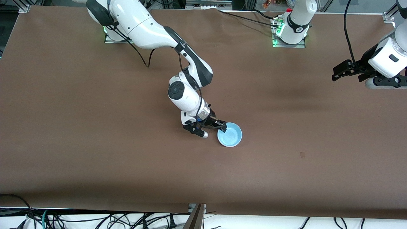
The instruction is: Stack pink and blue bowls on white bowl
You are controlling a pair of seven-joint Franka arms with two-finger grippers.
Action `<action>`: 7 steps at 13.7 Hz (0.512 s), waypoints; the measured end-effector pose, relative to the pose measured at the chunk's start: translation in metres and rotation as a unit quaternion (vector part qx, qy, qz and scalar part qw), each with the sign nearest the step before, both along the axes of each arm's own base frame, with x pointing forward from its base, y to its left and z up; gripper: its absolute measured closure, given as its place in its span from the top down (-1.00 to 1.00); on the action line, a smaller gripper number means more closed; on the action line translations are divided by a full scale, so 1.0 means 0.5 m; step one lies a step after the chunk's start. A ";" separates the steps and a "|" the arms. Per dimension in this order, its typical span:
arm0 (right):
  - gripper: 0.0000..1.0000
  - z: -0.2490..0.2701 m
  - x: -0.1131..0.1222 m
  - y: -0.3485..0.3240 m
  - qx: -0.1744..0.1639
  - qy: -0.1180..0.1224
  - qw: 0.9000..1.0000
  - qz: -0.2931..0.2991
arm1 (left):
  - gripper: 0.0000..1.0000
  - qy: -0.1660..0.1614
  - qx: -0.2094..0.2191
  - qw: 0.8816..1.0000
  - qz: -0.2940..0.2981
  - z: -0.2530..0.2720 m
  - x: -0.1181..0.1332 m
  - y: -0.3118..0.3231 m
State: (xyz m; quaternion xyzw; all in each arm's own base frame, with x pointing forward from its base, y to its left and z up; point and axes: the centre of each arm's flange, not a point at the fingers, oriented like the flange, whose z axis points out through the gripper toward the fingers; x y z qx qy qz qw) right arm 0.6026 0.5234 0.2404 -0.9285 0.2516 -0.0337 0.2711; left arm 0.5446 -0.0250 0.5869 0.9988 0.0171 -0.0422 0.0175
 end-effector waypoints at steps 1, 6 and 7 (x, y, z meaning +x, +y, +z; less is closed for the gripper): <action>0.37 0.024 0.014 -0.007 0.003 -0.009 1.000 -0.008 | 1.00 0.000 0.000 1.000 0.000 0.000 0.000 0.000; 0.98 0.239 0.089 -0.122 -0.023 0.000 0.999 -0.043 | 1.00 0.000 0.000 1.000 0.000 0.000 0.000 0.000; 0.98 0.287 0.102 -0.161 -0.036 0.008 0.998 -0.047 | 1.00 0.000 0.000 1.000 0.000 0.000 0.000 0.000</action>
